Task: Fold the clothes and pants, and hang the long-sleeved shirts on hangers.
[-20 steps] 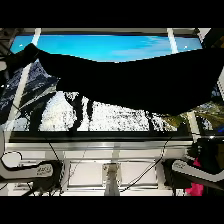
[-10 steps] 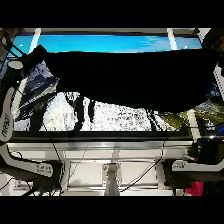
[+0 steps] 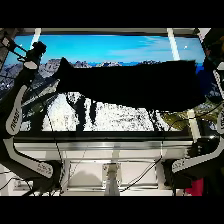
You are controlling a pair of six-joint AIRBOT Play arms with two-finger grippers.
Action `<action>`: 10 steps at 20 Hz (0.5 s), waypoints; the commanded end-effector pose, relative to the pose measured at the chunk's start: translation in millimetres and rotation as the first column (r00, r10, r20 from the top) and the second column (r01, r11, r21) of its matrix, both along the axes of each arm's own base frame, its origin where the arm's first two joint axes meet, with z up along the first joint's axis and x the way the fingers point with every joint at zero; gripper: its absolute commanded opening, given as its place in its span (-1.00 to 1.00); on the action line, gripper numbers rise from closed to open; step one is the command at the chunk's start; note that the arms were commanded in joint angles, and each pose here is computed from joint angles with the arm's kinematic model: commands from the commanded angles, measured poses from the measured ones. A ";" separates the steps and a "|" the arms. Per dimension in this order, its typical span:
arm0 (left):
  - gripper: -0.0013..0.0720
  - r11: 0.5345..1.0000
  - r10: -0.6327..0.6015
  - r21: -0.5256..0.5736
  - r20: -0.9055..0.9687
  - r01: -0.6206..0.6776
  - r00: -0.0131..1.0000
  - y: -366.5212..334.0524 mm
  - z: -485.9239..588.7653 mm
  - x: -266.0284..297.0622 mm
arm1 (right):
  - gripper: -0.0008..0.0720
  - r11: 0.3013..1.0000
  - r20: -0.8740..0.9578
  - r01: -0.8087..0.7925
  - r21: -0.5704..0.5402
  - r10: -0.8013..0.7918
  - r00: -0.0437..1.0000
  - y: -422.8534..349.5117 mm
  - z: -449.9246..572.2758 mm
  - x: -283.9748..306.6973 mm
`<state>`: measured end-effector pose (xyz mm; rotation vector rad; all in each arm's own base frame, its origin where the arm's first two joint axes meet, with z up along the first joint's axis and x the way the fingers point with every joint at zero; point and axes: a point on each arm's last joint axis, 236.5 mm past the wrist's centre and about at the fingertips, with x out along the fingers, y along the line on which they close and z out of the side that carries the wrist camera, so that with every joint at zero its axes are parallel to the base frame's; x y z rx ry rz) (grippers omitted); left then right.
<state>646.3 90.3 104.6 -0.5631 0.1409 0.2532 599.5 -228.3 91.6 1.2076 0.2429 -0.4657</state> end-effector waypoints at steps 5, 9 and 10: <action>-0.95 0.888 -0.454 -0.238 -0.331 0.393 0.827 -58.2 -78.3 -48.7 | -0.75 0.865 -0.442 -0.496 -0.076 0.417 0.795 25.9 -36.2 -62.3; -0.96 0.847 -0.532 -0.334 -0.541 0.414 0.652 -47.7 -124.3 -105.9 | -0.94 0.741 -0.565 -0.671 0.030 0.566 0.600 31.8 -51.4 -117.0; -0.96 0.852 -0.521 -0.337 -0.621 0.401 0.586 -40.7 -141.0 -126.7 | -0.94 0.713 -0.578 -0.697 0.084 0.604 0.548 35.8 -60.0 -133.4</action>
